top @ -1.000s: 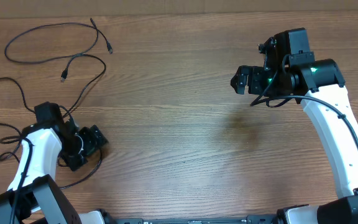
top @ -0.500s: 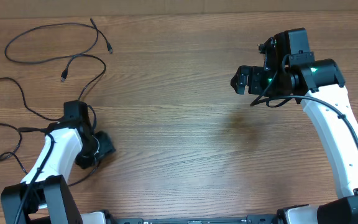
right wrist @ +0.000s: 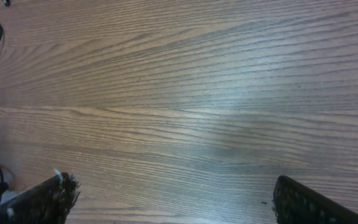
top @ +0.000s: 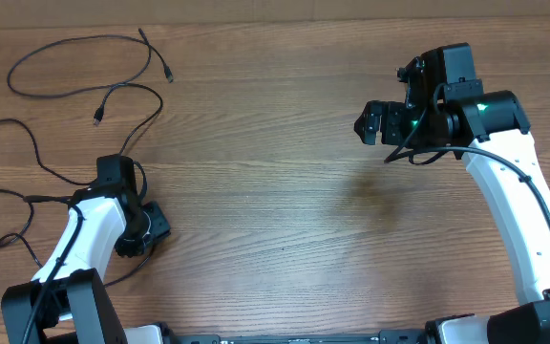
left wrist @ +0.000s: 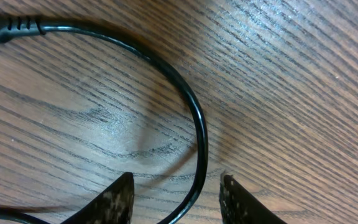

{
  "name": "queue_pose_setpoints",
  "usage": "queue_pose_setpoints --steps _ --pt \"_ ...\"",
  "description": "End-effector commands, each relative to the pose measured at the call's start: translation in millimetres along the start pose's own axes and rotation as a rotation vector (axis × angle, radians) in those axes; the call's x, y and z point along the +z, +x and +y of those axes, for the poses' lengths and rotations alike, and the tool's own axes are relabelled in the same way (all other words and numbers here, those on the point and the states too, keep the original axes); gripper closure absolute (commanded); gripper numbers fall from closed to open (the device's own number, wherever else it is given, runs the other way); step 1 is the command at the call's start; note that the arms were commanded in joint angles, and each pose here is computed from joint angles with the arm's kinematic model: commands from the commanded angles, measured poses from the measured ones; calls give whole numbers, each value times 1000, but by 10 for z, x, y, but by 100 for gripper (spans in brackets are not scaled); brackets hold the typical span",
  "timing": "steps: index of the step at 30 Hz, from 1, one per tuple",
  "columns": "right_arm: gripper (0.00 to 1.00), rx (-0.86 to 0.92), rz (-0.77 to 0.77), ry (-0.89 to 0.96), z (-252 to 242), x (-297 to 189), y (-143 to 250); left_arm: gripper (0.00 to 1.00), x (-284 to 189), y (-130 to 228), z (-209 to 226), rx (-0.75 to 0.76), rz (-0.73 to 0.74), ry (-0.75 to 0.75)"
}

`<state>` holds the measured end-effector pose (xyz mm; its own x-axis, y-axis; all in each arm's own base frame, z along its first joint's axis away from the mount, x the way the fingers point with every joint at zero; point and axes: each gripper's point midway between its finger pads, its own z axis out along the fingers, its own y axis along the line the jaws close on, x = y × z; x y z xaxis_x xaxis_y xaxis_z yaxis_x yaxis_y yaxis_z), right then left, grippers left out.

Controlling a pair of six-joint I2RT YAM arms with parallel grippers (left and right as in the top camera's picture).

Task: Untangle cables

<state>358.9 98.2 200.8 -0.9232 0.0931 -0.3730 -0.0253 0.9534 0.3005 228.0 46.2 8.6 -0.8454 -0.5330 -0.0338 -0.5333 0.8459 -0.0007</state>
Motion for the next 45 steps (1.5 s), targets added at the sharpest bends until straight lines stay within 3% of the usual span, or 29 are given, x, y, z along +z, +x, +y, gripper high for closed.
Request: queue_pose_setpoints --steps 1,11,13,16,45 --pt "0 -13 -39 -3 33 -111 -63 57 33 50 -7 -8 18 6" --pt "0 -13 -39 -3 33 -111 -63 55 157 89 17 2 3 7" --pt "0 -13 -39 -3 33 -111 -63 64 161 79 12 2 -3 9" --pt "0 -13 -39 -3 33 -111 -63 95 161 47 9 1 -16 9" --pt "0 -13 -39 -3 33 -111 -63 96 -192 -792 -280 -48 -303 123"
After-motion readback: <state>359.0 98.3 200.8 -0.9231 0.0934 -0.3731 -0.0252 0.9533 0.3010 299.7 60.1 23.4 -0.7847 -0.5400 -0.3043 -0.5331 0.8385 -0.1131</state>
